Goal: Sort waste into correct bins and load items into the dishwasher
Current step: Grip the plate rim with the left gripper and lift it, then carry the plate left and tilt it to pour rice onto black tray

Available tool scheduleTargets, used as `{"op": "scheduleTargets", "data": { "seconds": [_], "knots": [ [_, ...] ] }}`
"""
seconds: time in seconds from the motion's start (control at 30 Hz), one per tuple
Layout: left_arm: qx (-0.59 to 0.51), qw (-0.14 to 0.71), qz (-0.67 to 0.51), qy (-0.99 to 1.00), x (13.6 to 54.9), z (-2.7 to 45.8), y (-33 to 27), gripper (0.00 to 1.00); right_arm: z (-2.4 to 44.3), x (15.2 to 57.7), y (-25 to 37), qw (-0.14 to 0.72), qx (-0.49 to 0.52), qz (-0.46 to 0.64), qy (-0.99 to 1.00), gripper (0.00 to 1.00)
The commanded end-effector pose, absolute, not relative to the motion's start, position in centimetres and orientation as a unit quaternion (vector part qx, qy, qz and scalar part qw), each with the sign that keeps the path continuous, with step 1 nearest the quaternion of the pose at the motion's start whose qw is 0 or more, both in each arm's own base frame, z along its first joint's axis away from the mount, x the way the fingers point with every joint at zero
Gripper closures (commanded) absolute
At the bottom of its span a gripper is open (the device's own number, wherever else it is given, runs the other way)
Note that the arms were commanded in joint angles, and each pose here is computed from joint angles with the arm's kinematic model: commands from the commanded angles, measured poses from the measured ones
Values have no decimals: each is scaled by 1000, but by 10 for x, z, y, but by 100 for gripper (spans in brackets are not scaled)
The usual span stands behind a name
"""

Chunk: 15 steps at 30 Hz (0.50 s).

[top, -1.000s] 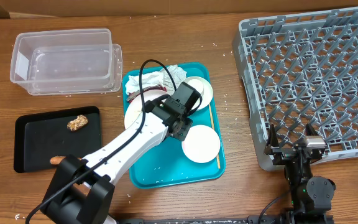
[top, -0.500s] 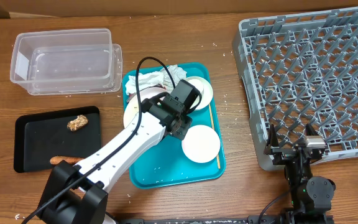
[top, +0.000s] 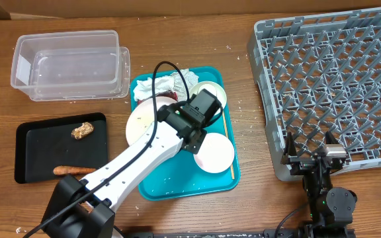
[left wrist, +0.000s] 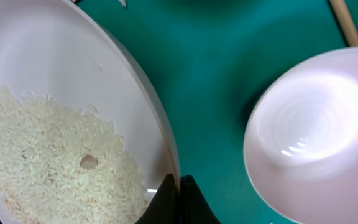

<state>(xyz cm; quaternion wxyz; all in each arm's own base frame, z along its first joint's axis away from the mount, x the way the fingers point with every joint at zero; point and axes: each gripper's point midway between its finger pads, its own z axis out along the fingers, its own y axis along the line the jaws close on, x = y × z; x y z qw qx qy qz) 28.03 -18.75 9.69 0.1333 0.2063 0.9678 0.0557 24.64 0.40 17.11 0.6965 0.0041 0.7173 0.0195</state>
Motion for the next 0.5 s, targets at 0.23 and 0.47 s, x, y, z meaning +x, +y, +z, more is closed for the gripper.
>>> {"op": "scheduleTargets", "data": {
  "seconds": [0.23, 0.47],
  "knots": [
    [178, 155, 84, 968, 282, 116, -178, 96, 170, 246, 5, 699, 5, 21, 715, 0],
    [112, 158, 140, 971, 281, 128, -152, 96, 170, 246, 5, 699, 5, 22, 715, 0]
  ]
}}
